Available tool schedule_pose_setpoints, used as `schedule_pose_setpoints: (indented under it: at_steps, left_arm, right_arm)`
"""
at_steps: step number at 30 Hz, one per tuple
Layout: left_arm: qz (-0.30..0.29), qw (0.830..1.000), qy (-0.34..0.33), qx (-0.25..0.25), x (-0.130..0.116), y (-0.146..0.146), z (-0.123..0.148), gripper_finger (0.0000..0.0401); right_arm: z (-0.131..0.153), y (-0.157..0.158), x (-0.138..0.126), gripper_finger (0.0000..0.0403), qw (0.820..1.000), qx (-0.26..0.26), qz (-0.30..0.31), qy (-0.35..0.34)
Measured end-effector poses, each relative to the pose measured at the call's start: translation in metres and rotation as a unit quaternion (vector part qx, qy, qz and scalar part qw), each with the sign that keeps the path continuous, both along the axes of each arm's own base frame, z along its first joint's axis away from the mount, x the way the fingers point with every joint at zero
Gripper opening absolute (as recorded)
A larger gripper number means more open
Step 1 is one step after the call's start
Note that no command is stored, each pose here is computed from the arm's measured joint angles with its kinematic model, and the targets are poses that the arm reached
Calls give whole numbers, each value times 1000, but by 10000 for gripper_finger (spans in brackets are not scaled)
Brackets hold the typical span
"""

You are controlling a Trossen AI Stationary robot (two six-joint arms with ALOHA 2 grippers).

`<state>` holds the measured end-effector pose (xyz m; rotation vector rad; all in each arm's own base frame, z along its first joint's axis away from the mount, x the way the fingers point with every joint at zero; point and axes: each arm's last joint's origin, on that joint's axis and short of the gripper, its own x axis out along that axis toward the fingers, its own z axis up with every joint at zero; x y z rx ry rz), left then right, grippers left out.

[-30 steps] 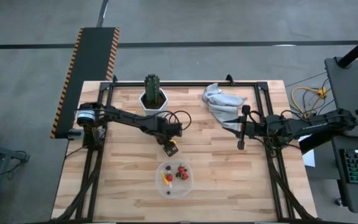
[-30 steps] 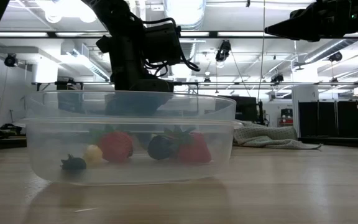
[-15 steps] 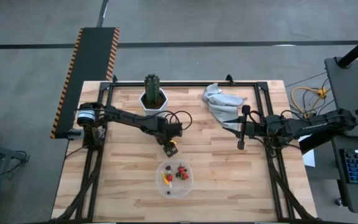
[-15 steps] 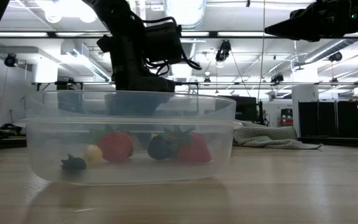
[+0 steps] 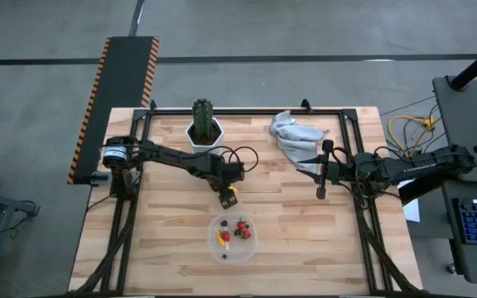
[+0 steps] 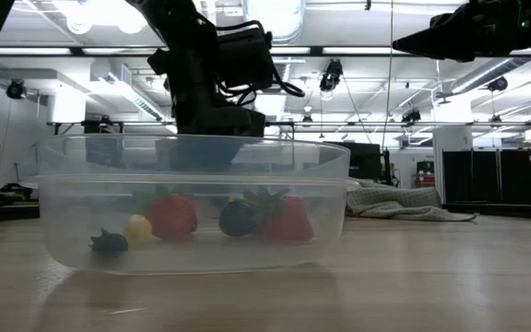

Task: Pick and placing Produce into tupperware
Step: Put the yellow lemon into the transparent container

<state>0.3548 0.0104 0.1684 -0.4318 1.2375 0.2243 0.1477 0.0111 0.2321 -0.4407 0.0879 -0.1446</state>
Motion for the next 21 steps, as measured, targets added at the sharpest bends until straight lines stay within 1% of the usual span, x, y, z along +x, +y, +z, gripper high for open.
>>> schedule_pose_setpoints:
  at_steps: [4, 6, 12, 16, 21]
  left_arm:
    - [-5, 1000, -9, 0, 3, 0, 6, 183]
    - [-5, 1000, -16, 0, 5, 0, 13, 183]
    - [-12, 997, -72, 6, 7, -4, 52, 183]
    - [-30, 994, -106, 12, 7, -22, 77, 183]
    - [-42, 994, -91, 44, 1, -52, 95, 183]
  right_arm:
    - [0, 0, 0, 100, 1000, 0, 0, 0]
    - [0, 0, 0, 100, 1000, 0, 0, 0]
    - [0, 0, 0, 100, 1000, 0, 0, 0]
    - [0, 0, 0, 100, 1000, 0, 0, 0]
    - [0, 0, 0, 100, 1000, 0, 0, -1]
